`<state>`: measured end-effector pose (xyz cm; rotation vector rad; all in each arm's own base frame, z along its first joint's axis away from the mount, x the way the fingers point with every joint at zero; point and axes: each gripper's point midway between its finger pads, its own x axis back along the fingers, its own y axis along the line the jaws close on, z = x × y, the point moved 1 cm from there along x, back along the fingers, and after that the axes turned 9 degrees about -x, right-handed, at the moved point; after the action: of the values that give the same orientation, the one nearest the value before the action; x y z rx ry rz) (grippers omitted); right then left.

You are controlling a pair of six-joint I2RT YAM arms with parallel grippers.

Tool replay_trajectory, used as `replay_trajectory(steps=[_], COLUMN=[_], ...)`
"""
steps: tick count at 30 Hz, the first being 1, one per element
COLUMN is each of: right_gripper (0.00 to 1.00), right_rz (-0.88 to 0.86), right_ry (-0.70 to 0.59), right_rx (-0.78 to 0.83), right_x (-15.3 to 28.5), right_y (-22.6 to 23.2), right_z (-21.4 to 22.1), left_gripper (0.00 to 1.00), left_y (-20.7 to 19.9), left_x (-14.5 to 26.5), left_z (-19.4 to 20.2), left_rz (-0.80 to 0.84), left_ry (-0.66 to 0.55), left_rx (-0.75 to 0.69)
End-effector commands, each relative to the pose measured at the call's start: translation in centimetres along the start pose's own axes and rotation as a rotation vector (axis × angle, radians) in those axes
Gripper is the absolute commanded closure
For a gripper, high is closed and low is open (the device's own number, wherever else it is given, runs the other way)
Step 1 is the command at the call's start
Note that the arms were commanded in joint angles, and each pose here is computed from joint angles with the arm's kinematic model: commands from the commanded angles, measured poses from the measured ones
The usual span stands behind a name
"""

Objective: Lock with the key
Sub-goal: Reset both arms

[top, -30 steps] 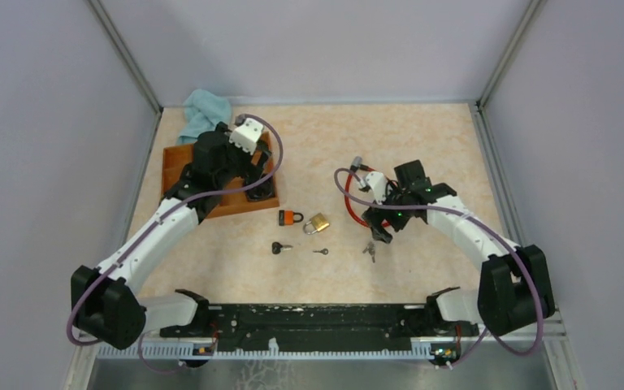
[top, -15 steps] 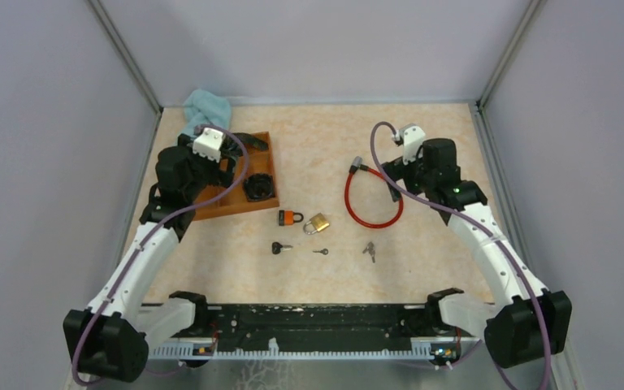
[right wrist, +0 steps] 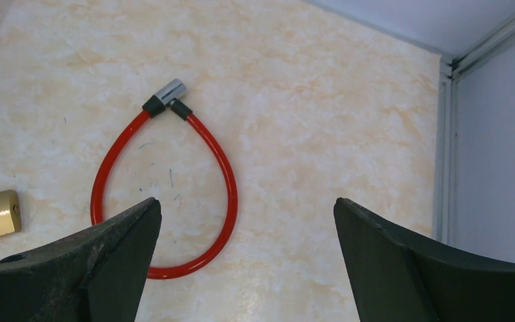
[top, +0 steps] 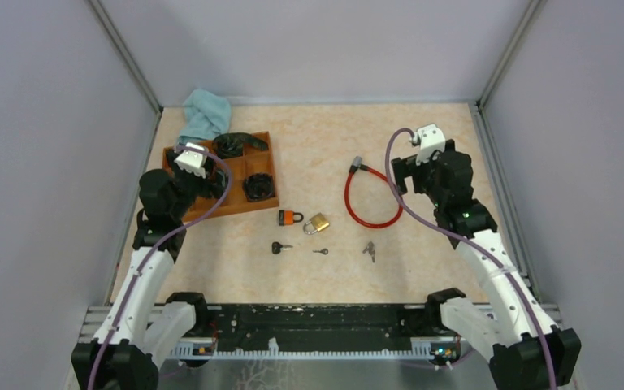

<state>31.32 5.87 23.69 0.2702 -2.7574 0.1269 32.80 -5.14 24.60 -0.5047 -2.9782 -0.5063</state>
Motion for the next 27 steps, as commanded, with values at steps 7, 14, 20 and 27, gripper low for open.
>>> replay_trajectory(steps=[7, 14, 20, 27], right_gripper=[0.01, 0.01, 0.01, 0.01], right_rz=[-0.01, -0.01, 0.026, 0.046], right_ry=[-0.237, -0.227, -0.232, -0.24], right_rx=[0.067, 0.078, 0.083, 0.099], right_x=[3.1, 3.0, 3.2, 3.6], right_y=[-0.2, -0.2, -0.8, -1.2], right_z=[-3.9, -3.6, -3.5, -3.5], left_gripper=[0.0, 0.0, 0.0, 0.0], left_y=[-0.3, -1.2, -1.6, -1.7], left_x=[0.1, 0.5, 0.8, 0.8], left_z=[-1.7, -1.9, -0.8, -0.6], left_rz=[0.038, 0.094, 0.098, 0.112], left_ry=[-0.082, -0.076, -0.049, -0.034], left_rx=[-0.046, -0.04, -0.042, -0.041])
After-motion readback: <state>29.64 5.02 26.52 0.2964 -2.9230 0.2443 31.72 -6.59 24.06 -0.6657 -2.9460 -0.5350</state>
